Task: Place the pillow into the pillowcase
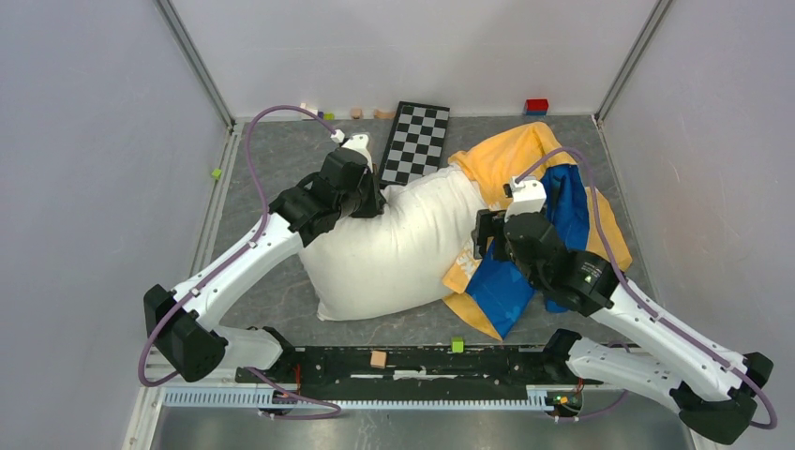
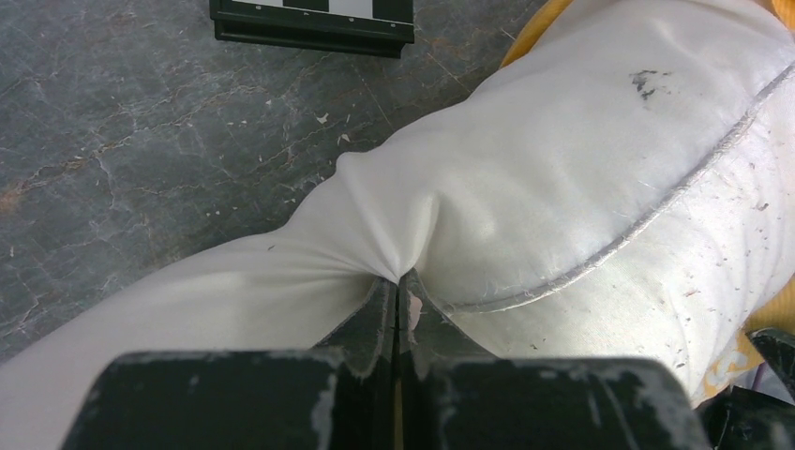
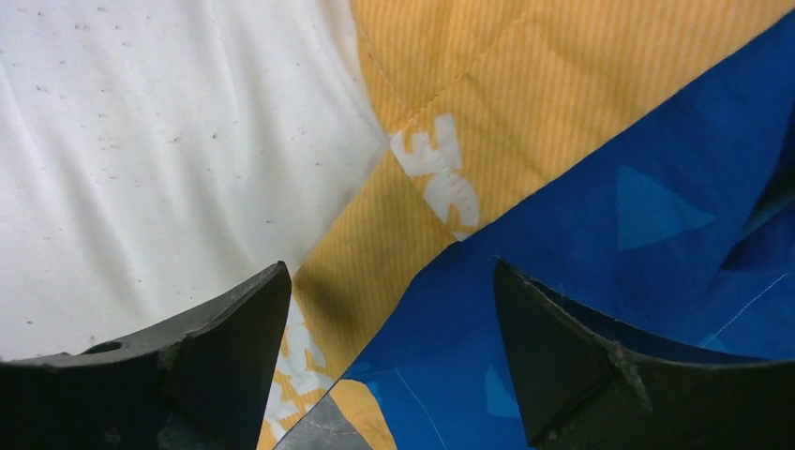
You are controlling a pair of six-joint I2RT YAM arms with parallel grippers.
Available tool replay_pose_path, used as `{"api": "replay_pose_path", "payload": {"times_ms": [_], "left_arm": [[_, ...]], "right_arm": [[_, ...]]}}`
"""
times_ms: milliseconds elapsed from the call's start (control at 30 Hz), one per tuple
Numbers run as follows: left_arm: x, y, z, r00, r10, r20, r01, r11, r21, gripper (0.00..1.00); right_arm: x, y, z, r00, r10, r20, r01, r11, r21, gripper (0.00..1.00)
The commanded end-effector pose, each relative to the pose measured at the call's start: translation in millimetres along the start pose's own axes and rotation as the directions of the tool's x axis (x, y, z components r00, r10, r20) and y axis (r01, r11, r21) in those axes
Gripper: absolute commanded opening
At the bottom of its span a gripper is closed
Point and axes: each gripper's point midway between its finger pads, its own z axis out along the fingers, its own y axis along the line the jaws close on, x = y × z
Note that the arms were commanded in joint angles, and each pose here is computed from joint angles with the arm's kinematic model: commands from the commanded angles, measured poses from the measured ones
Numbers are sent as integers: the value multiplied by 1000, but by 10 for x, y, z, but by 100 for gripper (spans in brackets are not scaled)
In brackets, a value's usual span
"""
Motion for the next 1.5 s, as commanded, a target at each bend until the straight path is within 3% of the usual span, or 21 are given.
{"api": "replay_pose_path", "payload": {"times_ms": [0, 100, 200, 267, 333, 367, 467, 600, 833, 967, 1033, 1200, 1300, 1467], "left_arm": [[-111, -140, -78, 999, -26, 36, 24, 998, 66, 2], [-139, -153, -90, 999, -24, 46, 21, 997, 71, 2], [-149, -172, -92, 999, -22, 50, 17, 997, 81, 2], [-142, -206, -71, 999, -22, 46, 17, 995, 98, 2], [-131, -260, -43, 999, -25, 43, 20, 992, 126, 2], [-108, -288, -16, 999, -29, 37, 24, 990, 138, 2], [-51, -464, 86, 999, -28, 28, 22, 982, 185, 2], [33, -601, 267, 1000, -20, 11, 18, 981, 191, 2], [-288, -202, 702, 986, -167, 27, 166, 985, 55, 2], [-537, 47, 980, 976, -216, 25, 216, 976, 7, 4], [-701, 96, 1001, 973, -228, 43, 227, 974, 16, 22], [-1231, 110, 562, 969, -194, 153, 192, 981, 29, 69], [-1401, 203, 184, 960, -173, 221, 180, 984, -13, 99], [-1235, 542, -314, 948, -156, 278, 201, 969, -141, 100]], "right_arm": [[-157, 11, -19, 998, 39, 47, -39, 999, 10, 84], [-121, 73, 70, 999, 29, 43, -29, 1000, -1, 79], [-223, 142, 119, 999, 6, 52, -6, 1000, -4, 62], [-489, 236, 77, 996, -5, 85, 7, 1000, -23, 37], [-828, 378, 8, 992, -11, 128, 19, 998, -60, 5], [-1001, 491, -9, 989, -10, 148, 24, 996, -91, 0], [-1541, 990, -96, 977, -9, 214, 57, 975, -216, 0], [-1861, 1500, 182, 972, -37, 231, 98, 961, -257, 0], [-1665, 1307, 1512, 994, 2, 108, 25, 969, -245, 0], [-1748, 1225, 1948, 996, 1, 85, 19, 971, -238, 0], [-1847, 1209, 2016, 995, -13, 99, 36, 971, -235, 8], [-2155, 1159, 1762, 983, -76, 164, 115, 962, -247, 60], [-2250, 1016, 1479, 973, -123, 195, 165, 963, -214, 80], [-1958, 715, 1102, 974, -190, 127, 210, 964, -163, 92]]}}
